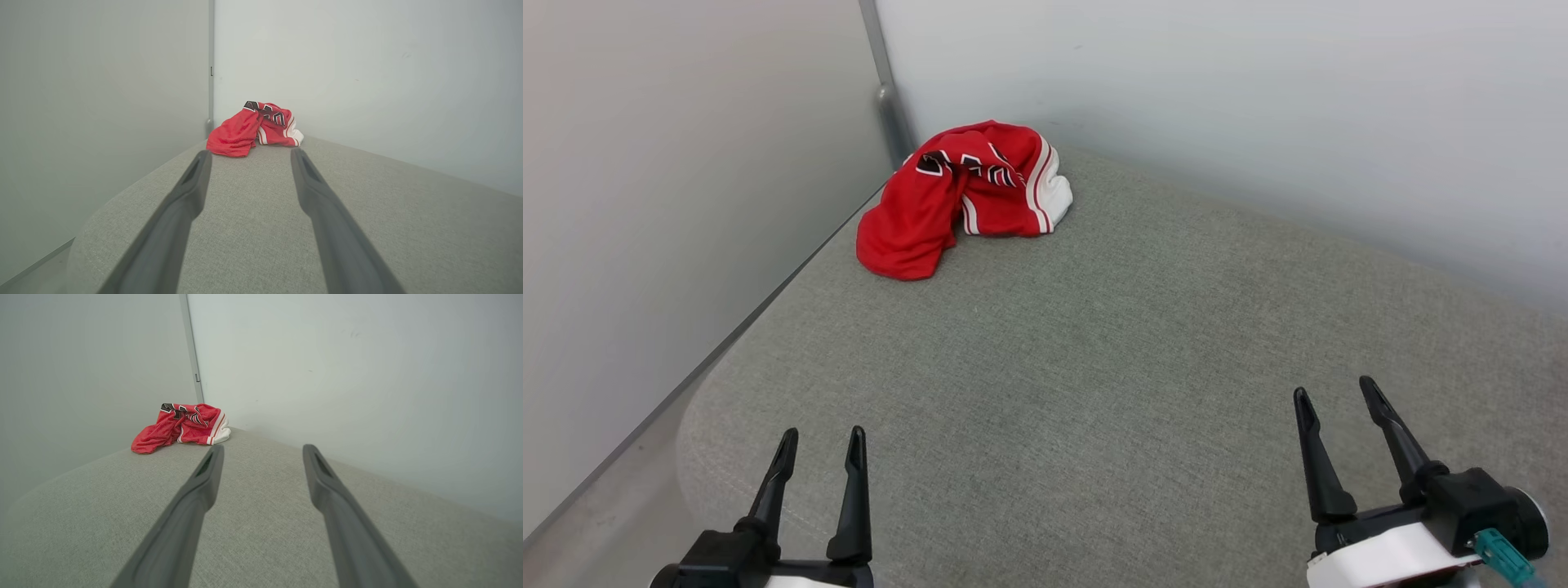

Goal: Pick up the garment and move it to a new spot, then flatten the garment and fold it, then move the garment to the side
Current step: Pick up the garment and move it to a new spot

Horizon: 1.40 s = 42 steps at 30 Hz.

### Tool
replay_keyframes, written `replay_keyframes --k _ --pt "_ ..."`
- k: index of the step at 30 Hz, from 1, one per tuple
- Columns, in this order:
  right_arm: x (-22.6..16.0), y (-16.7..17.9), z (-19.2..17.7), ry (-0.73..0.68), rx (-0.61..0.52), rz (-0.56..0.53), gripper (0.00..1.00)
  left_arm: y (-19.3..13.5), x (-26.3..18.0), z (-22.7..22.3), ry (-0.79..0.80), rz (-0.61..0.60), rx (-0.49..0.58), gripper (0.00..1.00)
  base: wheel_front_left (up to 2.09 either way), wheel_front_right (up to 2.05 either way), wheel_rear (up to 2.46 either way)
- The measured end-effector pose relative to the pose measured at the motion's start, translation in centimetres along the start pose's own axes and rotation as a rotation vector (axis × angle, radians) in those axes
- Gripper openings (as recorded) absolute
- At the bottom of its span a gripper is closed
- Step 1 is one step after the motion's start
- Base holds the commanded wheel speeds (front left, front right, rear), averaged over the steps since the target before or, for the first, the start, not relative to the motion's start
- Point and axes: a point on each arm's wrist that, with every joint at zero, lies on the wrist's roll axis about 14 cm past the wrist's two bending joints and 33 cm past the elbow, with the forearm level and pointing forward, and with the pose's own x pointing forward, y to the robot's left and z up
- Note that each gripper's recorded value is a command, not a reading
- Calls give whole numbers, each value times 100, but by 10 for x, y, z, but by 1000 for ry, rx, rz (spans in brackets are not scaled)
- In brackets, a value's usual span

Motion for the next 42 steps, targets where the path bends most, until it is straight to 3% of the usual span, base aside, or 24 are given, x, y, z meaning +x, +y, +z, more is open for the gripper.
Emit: replay_keyframes --k 6,12,20,27,35,42 --pt "0 -13 -5 3 6 -33 100 -4 16 3 -3 -24 64 100 0 0 0" --pt "12 -35 -5 -32 -6 -71 100 -13 58 2 5 -84 154 100 0 0 0" --pt "19 -87 -25 -7 -26 -183 100 -36 149 -28 83 -244 272 100 0 0 0" --pt "16 -136 -43 25 -50 -298 100 -64 256 -31 77 -349 323 100 0 0 0" --pt "-6 -166 -86 137 -49 -379 100 -60 330 -90 455 -313 314 100 0 0 0" --pt "-30 -179 -109 199 -50 -429 100 -44 337 -151 881 -248 253 100 0 0 0"
